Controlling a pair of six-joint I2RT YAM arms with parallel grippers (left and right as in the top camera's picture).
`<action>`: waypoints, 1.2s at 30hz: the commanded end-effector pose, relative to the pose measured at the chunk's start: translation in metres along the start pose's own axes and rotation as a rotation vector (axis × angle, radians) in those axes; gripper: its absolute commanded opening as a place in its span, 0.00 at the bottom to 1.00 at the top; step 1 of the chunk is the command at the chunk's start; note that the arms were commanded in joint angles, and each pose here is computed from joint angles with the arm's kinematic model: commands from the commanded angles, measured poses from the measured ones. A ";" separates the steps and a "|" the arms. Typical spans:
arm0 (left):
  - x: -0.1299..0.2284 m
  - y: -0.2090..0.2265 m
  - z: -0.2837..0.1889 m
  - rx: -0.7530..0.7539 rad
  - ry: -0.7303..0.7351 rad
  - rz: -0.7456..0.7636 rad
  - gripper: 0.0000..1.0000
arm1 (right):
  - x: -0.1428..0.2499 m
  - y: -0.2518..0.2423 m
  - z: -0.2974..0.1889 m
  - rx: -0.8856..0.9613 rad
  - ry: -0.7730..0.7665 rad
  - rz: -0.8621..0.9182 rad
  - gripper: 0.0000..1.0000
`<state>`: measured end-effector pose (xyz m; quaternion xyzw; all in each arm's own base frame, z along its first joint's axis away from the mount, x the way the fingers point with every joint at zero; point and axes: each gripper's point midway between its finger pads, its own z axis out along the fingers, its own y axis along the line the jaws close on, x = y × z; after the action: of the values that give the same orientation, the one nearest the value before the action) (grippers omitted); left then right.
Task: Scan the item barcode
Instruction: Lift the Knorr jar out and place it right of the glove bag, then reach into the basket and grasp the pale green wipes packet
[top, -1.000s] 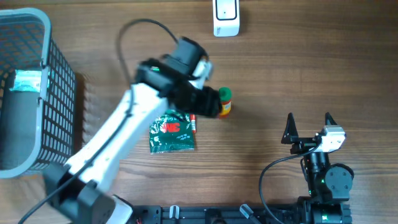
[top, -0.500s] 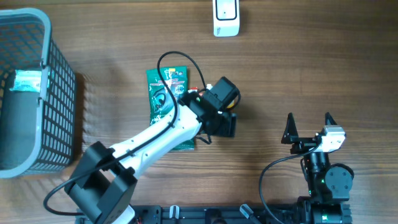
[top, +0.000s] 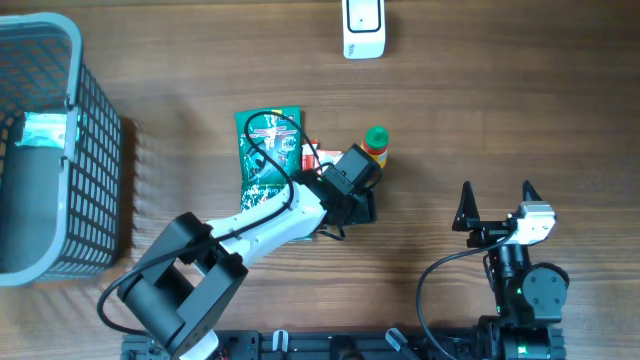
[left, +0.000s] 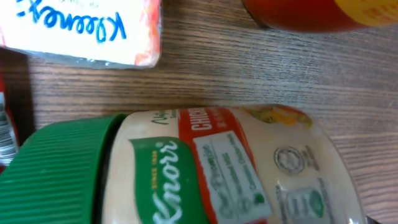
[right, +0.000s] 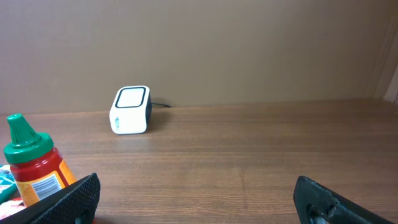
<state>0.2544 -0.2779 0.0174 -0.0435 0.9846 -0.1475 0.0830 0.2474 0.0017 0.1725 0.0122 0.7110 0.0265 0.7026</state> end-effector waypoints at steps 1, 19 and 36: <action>-0.008 -0.006 -0.006 0.012 -0.037 -0.012 1.00 | 0.000 0.003 0.000 -0.018 -0.002 -0.009 0.99; -0.149 0.001 -0.289 0.089 -0.746 0.004 1.00 | -0.001 0.003 0.000 -0.017 -0.003 -0.009 1.00; -0.163 0.365 -0.444 -0.338 -1.078 -0.891 1.00 | -0.001 0.003 0.000 -0.017 -0.003 -0.009 1.00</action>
<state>0.3070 0.1674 0.3888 -0.4809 0.6968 0.0337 0.5311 0.2474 0.0017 0.1725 0.0122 0.7110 0.0265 0.7026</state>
